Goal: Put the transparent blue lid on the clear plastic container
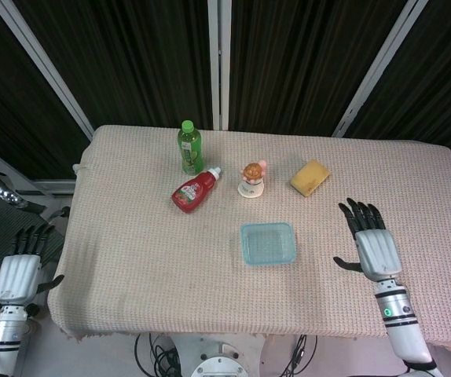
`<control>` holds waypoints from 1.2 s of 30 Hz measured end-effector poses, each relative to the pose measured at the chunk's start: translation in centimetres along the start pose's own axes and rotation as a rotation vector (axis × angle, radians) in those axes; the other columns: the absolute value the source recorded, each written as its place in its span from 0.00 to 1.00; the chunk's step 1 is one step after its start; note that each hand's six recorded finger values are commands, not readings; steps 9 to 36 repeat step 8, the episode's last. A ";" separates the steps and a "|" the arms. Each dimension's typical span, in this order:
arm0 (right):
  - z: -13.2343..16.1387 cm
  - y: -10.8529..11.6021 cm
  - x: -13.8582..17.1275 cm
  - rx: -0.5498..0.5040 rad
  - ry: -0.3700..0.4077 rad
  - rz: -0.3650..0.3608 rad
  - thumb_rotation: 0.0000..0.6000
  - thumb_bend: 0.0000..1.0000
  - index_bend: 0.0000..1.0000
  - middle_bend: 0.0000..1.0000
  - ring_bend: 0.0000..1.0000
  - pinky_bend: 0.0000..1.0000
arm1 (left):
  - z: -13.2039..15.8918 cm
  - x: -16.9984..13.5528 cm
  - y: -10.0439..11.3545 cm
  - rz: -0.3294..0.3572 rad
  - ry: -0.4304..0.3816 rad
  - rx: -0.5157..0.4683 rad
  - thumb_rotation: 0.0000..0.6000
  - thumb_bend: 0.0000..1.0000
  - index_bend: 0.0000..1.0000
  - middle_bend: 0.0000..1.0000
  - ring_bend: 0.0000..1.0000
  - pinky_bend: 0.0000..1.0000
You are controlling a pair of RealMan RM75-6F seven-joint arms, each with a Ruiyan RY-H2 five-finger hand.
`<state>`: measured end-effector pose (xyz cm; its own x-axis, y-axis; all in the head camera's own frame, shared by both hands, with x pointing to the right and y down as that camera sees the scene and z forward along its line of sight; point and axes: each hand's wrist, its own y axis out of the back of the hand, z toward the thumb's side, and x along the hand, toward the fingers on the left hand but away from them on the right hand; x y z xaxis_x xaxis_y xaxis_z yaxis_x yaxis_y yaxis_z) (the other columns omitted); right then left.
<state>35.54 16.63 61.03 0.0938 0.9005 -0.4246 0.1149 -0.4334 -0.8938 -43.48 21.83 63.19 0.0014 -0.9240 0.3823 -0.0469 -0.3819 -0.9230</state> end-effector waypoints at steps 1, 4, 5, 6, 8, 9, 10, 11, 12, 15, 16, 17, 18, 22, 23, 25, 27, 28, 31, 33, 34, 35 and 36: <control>-1.1 0.0 1.0 -0.008 -0.016 -0.006 1.00 0.00 0.00 0.00 0.00 0.00 | 0.1 0.0 0.0 0.007 -0.003 0.000 1.00 0.00 0.08 0.05 0.00 0.00; -3.0 0.1 3.4 -0.030 -0.038 -0.020 1.00 0.00 0.00 0.00 0.00 0.00 | 0.5 0.0 0.0 0.014 -0.012 0.007 1.00 0.00 0.08 0.05 0.00 0.00; -3.4 0.2 4.0 -0.037 -0.041 -0.025 1.00 0.00 0.00 0.00 0.00 0.00 | 0.6 0.0 0.0 0.016 -0.014 0.009 1.00 0.00 0.08 0.05 0.00 0.00; -3.8 0.2 4.5 -0.041 -0.044 -0.031 1.00 0.00 0.00 0.00 0.00 0.00 | 0.7 -0.1 0.1 0.018 -0.015 0.010 1.00 0.00 0.08 0.05 0.00 0.00; -4.5 0.4 5.6 -0.041 -0.046 -0.043 1.00 0.00 0.00 0.00 0.00 0.00 | 0.9 -0.1 0.1 0.021 -0.015 0.013 1.00 0.00 0.08 0.05 0.00 0.00; -4.5 0.4 5.6 -0.041 -0.046 -0.043 1.00 0.00 0.00 0.00 0.00 0.00 | 0.9 -0.1 0.1 0.021 -0.015 0.013 1.00 0.00 0.08 0.05 0.00 0.00; -4.5 0.4 5.6 -0.041 -0.046 -0.043 1.00 0.00 0.00 0.00 0.00 0.00 | 0.9 -0.1 0.1 0.021 -0.015 0.013 1.00 0.00 0.08 0.05 0.00 0.00; -4.5 0.4 5.6 -0.041 -0.046 -0.043 1.00 0.00 0.00 0.00 0.00 0.00 | 0.9 -0.1 0.1 0.021 -0.015 0.013 1.00 0.00 0.08 0.05 0.00 0.00; -4.5 0.4 5.6 -0.041 -0.046 -0.043 1.00 0.00 0.00 0.00 0.00 0.00 | 0.9 -0.1 0.1 0.021 -0.015 0.013 1.00 0.00 0.08 0.05 0.00 0.00; -4.5 0.4 5.6 -0.041 -0.046 -0.043 1.00 0.00 0.00 0.00 0.00 0.00 | 0.9 -0.1 0.1 0.021 -0.015 0.013 1.00 0.00 0.08 0.05 0.00 0.00; -4.5 0.4 5.6 -0.041 -0.046 -0.043 1.00 0.00 0.00 0.00 0.00 0.00 | 0.9 -0.1 0.1 0.021 -0.015 0.013 1.00 0.00 0.08 0.05 0.00 0.00; -4.5 0.4 5.6 -0.041 -0.046 -0.043 1.00 0.00 0.00 0.00 0.00 0.00 | 0.9 -0.1 0.1 0.021 -0.015 0.013 1.00 0.00 0.08 0.05 0.00 0.00; -4.5 0.4 5.6 -0.041 -0.046 -0.043 1.00 0.00 0.00 0.00 0.00 0.00 | 0.9 -0.1 0.1 0.021 -0.015 0.013 1.00 0.00 0.08 0.05 0.00 0.00; -4.5 0.4 5.6 -0.041 -0.046 -0.043 1.00 0.00 0.00 0.00 0.00 0.00 | 0.9 -0.1 0.1 0.021 -0.015 0.013 1.00 0.00 0.08 0.05 0.00 0.00; -4.5 0.4 5.6 -0.041 -0.046 -0.043 1.00 0.00 0.00 0.00 0.00 0.00 | 0.9 -0.1 0.1 0.021 -0.015 0.013 1.00 0.00 0.08 0.05 0.00 0.00; -4.5 0.4 5.6 -0.041 -0.046 -0.043 1.00 0.00 0.00 0.00 0.00 0.00 | 0.9 -0.1 0.1 0.021 -0.015 0.013 1.00 0.00 0.08 0.05 0.00 0.00; -4.5 0.4 5.6 -0.041 -0.046 -0.043 1.00 0.00 0.00 0.00 0.00 0.00 | 0.9 -0.1 0.1 0.021 -0.015 0.013 1.00 0.00 0.08 0.05 0.00 0.00; -4.5 0.4 5.6 -0.041 -0.046 -0.043 1.00 0.00 0.00 0.00 0.00 0.00 | 0.9 -0.1 0.1 0.021 -0.015 0.013 1.00 0.00 0.08 0.05 0.00 0.00; -4.5 0.4 5.6 -0.041 -0.046 -0.043 1.00 0.00 0.00 0.00 0.00 0.00 | 0.9 -0.1 0.1 0.021 -0.015 0.013 1.00 0.00 0.08 0.05 0.00 0.00; -4.5 0.4 5.6 -0.041 -0.046 -0.043 1.00 0.00 0.00 0.00 0.00 0.00 | 0.9 -0.1 0.1 0.021 -0.015 0.013 1.00 0.00 0.08 0.05 0.00 0.00; -4.5 0.4 5.6 -0.041 -0.046 -0.043 1.00 0.00 0.00 0.00 0.00 0.00 | 0.9 -0.1 0.1 0.021 -0.015 0.013 1.00 0.00 0.08 0.05 0.00 0.00; -4.5 0.4 5.6 -0.041 -0.046 -0.043 1.00 0.00 0.00 0.00 0.00 0.00 | 0.9 -0.1 0.1 0.021 -0.015 0.013 1.00 0.00 0.08 0.05 0.00 0.00; -4.5 0.4 5.6 -0.041 -0.046 -0.043 1.00 0.00 0.00 0.00 0.00 0.00 | 0.9 -0.1 0.1 0.021 -0.015 0.013 1.00 0.00 0.08 0.05 0.00 0.00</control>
